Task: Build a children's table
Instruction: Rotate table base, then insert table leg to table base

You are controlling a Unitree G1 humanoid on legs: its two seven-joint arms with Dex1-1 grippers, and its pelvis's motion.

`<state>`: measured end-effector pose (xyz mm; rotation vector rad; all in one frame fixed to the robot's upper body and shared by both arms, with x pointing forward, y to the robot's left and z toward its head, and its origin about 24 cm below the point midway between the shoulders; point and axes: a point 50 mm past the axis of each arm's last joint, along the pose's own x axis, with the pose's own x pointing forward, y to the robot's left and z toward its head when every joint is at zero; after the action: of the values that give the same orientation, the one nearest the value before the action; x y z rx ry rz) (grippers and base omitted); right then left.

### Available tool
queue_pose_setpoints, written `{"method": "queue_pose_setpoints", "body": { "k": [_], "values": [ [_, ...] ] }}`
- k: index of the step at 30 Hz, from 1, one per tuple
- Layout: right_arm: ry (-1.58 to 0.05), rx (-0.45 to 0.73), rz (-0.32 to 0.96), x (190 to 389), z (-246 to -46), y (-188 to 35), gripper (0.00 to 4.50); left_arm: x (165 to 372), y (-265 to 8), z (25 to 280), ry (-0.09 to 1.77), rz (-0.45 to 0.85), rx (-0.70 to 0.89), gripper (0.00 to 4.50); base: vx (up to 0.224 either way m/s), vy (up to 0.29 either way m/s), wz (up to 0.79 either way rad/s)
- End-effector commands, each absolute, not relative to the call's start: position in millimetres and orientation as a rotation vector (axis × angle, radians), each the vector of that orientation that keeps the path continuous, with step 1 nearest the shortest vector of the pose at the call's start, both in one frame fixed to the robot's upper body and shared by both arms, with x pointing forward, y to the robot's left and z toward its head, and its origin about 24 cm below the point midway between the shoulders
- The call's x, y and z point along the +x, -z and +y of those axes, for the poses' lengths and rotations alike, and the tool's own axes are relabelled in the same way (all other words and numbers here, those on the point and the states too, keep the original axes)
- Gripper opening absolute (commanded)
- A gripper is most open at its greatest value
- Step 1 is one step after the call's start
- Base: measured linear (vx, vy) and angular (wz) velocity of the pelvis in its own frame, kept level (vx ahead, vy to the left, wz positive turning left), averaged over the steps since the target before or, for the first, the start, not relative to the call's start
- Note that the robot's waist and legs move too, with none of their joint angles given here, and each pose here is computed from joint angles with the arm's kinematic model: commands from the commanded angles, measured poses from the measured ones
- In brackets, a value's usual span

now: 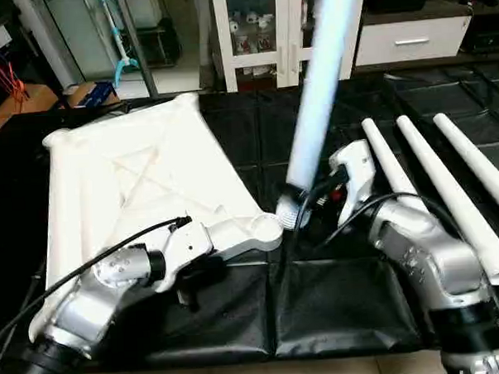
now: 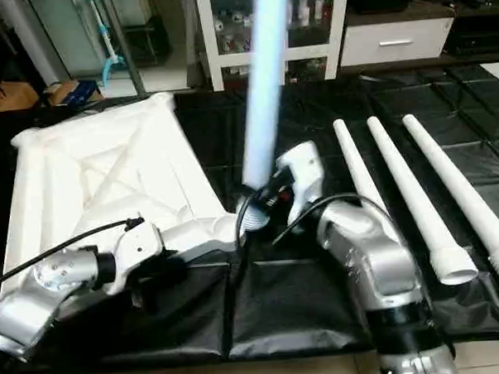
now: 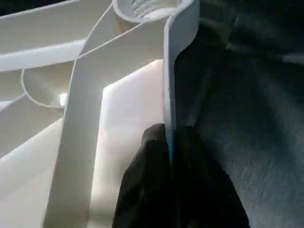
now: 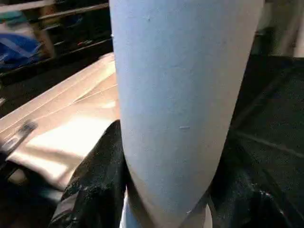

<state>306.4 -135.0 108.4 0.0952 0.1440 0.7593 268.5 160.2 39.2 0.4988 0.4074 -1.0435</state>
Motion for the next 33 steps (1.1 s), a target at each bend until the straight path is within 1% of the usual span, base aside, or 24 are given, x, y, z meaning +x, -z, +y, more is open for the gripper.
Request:
{"method": "queue_pose_setpoints", "body": {
  "k": [1,6,8,9,13,16,17,19,21,23,24,27,33],
  "values": [
    [-0.759,0.098,0.090,310.2,-135.2,-119.4,1.91,265.8,-39.6,159.7,1.054,0.399,0.483,0.02,0.000,0.000,0.00],
    [-0.794,0.123,0.098,307.8,-134.3,-120.3,1.91,252.0,-35.3,153.7,1.122,0.432,0.465,0.02,0.000,0.000,0.00],
    [-0.806,0.101,0.109,308.8,-131.4,-118.5,1.91,251.7,-34.7,153.5,1.120,0.422,0.495,0.02,0.000,0.000,0.00],
    [-0.819,0.113,0.107,309.0,-129.6,-120.3,1.91,253.2,-35.9,153.4,1.113,0.407,0.511,0.02,0.000,0.000,0.00],
    [-0.875,0.142,0.112,306.2,-127.2,-122.0,1.91,254.3,-37.7,151.5,1.105,0.397,0.498,0.02,0.000,0.000,0.00],
    [-0.923,0.151,0.144,303.8,-125.5,-117.4,1.91,255.1,-40.0,146.8,1.078,0.365,0.475,0.02,0.000,0.000,0.00],
    [-0.940,0.159,0.150,303.9,-124.8,-117.1,1.91,256.6,-41.8,145.3,1.068,0.353,0.462,0.31,0.000,0.000,0.00],
    [-0.957,0.162,0.155,304.4,-123.7,-117.3,1.91,257.7,-43.3,143.5,1.066,0.343,0.453,0.31,0.000,0.000,0.00],
    [-0.991,0.157,0.158,306.0,-120.4,-119.3,1.91,259.8,-44.7,141.7,1.059,0.332,0.459,0.64,0.000,0.000,0.00],
    [-0.999,0.150,0.156,307.8,-119.1,-120.5,1.91,260.3,-45.0,140.8,1.063,0.331,0.463,0.69,0.000,0.000,0.00],
    [-1.004,0.143,0.151,311.0,-117.8,-122.1,1.91,261.7,-44.9,140.2,1.060,0.330,0.482,0.83,0.000,0.000,0.00],
    [-1.004,0.130,0.138,317.5,-116.6,-126.1,1.91,263.6,-43.3,139.3,1.057,0.338,0.510,0.83,0.000,0.000,0.00],
    [-1.006,0.127,0.122,320.2,-116.8,-130.3,1.91,263.3,-39.3,144.7,1.054,0.394,0.513,0.83,0.000,0.000,0.00]
  ]
}}
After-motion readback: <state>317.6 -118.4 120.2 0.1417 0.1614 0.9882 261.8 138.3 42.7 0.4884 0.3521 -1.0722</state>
